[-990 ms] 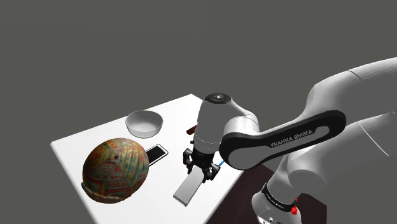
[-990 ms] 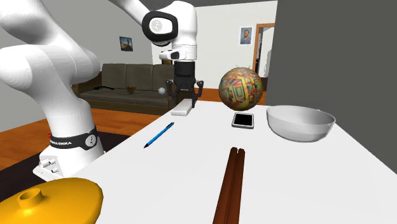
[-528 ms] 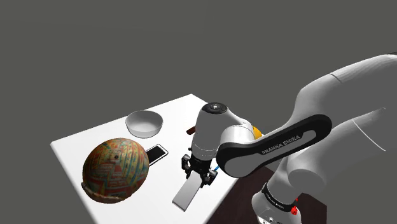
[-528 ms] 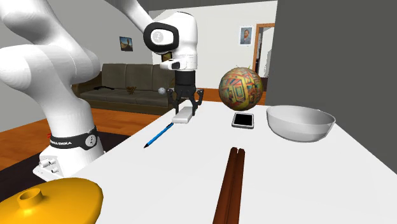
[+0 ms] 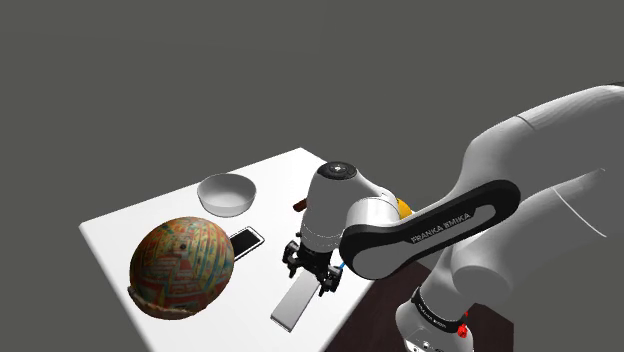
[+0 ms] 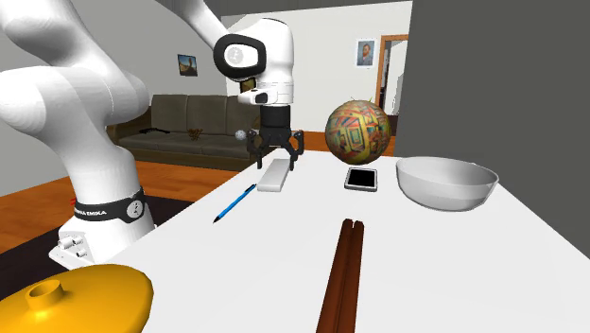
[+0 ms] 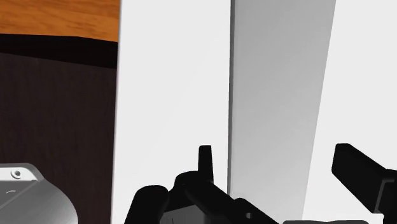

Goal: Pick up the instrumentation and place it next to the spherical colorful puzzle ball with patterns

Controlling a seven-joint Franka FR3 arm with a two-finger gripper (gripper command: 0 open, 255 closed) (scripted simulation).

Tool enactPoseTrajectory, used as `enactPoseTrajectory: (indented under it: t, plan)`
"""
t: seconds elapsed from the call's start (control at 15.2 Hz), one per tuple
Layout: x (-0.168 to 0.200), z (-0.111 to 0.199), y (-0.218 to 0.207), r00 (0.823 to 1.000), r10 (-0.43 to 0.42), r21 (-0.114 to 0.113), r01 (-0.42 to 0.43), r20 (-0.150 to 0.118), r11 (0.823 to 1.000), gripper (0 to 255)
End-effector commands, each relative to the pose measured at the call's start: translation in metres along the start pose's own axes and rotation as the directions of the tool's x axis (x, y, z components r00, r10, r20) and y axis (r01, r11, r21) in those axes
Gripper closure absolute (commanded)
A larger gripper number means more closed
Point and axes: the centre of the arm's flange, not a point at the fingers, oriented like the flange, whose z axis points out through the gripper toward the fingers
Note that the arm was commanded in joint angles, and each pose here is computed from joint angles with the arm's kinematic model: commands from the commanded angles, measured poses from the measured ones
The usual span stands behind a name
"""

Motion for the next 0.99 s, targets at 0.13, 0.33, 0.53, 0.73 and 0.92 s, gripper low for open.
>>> enactPoseTrajectory:
  t: [0.13, 0.33, 0.53, 0.73, 0.92]
  plan:
    - [0.000, 0.000, 0.000, 1.000, 0.000, 0.000, 0.000, 0.000, 1.000, 0]
    - [0.000, -0.026, 0.000, 1.000, 0.000, 0.000, 0.000, 0.000, 1.000, 0]
    - [0.000, -0.050, 0.000, 1.000, 0.000, 0.000, 0.000, 0.000, 1.000, 0]
    - [0.000, -0.050, 0.000, 1.000, 0.000, 0.000, 0.000, 0.000, 1.000, 0]
    - [0.000, -0.050, 0.000, 1.000, 0.000, 0.000, 0.000, 0.000, 1.000, 0]
